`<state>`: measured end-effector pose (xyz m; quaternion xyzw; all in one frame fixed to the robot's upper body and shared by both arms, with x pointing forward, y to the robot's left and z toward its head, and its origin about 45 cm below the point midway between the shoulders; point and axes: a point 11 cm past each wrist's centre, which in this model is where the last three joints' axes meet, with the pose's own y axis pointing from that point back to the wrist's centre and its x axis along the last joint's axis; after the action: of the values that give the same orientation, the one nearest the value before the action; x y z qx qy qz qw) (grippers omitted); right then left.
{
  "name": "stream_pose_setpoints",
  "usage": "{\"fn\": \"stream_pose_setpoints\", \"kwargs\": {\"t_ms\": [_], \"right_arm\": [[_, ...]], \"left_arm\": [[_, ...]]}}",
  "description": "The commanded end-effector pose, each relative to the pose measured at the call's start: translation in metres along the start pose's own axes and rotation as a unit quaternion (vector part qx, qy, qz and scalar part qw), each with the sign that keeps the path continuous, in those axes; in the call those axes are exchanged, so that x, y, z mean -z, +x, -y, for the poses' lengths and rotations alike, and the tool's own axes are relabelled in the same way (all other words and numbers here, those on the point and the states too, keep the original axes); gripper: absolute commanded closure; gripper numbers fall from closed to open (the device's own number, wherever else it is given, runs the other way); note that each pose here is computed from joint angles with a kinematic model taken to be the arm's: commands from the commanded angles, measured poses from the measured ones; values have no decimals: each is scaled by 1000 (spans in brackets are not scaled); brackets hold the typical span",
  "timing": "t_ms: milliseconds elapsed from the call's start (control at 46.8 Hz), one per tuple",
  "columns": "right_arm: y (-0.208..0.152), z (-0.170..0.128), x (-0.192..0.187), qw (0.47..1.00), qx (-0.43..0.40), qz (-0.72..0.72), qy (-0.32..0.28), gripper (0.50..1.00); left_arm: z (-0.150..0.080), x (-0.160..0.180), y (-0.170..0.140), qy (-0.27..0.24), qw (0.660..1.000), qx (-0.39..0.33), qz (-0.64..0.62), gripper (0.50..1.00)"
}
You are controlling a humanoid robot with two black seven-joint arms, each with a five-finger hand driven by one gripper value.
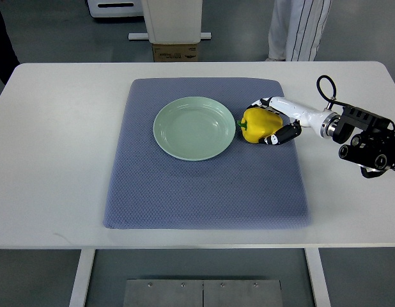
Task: Place yellow pepper on plate with right hand
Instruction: 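Lift the pepper and carry it onto the green plate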
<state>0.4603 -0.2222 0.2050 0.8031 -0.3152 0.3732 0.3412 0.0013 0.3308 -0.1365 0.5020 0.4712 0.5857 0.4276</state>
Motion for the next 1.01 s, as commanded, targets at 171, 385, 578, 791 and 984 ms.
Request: {"fn": "stream_pose_setpoints", "kwargs": {"t_ms": [171, 385, 578, 791, 984], "right_arm": [[28, 5, 15, 1000, -22, -11, 12, 1000], [33, 19, 44, 999, -17, -18, 41, 1000], [14, 40, 76, 998, -2, -6, 66, 1000], [-10, 57, 107, 996, 16, 11, 87, 1000], [-24, 64, 118, 995, 25, 25, 89, 1000]], "left_arm": [[0, 0, 0, 0, 1000, 0, 0, 500], [0, 0, 0, 0, 1000, 0, 0, 500], [0, 0, 0, 0, 1000, 0, 0, 500], [0, 0, 0, 0, 1000, 0, 0, 500], [0, 0, 0, 0, 1000, 0, 0, 500]]}}
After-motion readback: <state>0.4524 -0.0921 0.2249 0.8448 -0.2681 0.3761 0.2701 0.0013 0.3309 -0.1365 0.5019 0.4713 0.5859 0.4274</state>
